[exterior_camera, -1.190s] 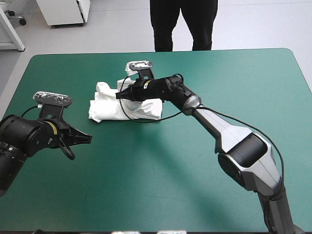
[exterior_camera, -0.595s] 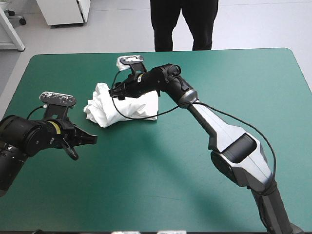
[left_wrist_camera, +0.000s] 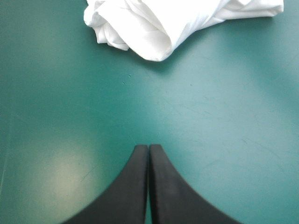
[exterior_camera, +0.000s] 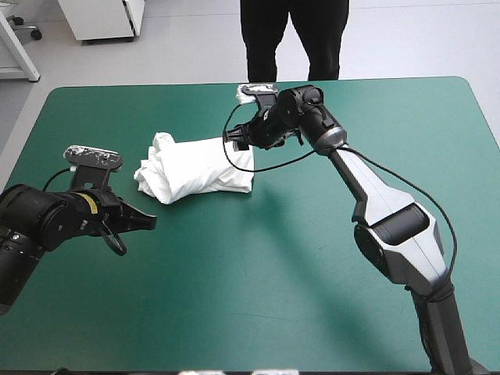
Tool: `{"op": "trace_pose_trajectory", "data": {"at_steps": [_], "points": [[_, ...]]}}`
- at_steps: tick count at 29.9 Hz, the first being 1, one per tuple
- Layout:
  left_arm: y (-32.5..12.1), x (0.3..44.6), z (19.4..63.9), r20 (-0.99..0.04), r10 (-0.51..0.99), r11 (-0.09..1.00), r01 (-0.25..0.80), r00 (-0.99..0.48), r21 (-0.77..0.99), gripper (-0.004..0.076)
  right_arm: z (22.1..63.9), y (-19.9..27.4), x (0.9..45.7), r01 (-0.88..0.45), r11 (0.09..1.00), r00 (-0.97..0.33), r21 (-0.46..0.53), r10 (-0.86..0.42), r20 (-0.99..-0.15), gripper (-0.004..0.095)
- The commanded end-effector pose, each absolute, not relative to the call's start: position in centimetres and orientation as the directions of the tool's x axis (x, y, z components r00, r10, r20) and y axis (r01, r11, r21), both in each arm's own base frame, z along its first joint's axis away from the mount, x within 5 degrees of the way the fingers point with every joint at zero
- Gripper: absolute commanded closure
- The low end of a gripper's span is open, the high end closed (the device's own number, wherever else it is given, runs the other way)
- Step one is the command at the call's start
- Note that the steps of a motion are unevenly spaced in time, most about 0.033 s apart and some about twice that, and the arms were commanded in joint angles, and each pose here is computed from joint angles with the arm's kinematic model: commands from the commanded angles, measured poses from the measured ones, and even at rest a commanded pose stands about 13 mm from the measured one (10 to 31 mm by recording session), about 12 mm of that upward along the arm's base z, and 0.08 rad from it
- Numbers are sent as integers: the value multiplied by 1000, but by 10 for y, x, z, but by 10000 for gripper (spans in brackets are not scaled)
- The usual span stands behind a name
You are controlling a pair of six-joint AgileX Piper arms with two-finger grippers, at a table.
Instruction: Fold the cloth
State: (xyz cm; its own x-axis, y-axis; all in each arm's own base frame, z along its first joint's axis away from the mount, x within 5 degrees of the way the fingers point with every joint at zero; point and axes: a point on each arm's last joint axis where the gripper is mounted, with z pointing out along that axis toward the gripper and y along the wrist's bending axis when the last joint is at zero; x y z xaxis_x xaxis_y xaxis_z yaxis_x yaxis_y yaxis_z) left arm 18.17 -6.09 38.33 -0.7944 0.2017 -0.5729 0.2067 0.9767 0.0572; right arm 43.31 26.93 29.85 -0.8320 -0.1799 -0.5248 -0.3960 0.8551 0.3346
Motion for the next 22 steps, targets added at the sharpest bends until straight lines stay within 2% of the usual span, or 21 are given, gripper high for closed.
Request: {"op": "trace_pose_trajectory", "data": {"at_steps": [1, 11, 13, 15, 19, 22], "points": [[-61, 181, 397, -644, 187, 977, 209, -741, 43, 724, 317, 267, 433, -404, 842, -806, 357, -144, -574, 304], [-60, 180, 396, -638, 188, 977, 208, -746, 45, 724, 261, 281, 449, -365, 836, -862, 410, -136, -489, 332], [-60, 180, 396, -638, 188, 977, 208, -746, 45, 724, 255, 285, 451, -370, 820, -862, 436, -129, -490, 367], [-61, 180, 396, -638, 187, 977, 209, -747, 43, 724, 253, 288, 452, -373, 807, -861, 458, -117, -495, 473], [-61, 180, 396, -638, 185, 977, 207, -747, 42, 724, 254, 288, 456, -374, 812, -843, 448, -96, -529, 927], [-61, 180, 396, -634, 182, 978, 207, -752, 35, 724, 253, 285, 457, -374, 832, -838, 411, -114, -533, 925]]}}
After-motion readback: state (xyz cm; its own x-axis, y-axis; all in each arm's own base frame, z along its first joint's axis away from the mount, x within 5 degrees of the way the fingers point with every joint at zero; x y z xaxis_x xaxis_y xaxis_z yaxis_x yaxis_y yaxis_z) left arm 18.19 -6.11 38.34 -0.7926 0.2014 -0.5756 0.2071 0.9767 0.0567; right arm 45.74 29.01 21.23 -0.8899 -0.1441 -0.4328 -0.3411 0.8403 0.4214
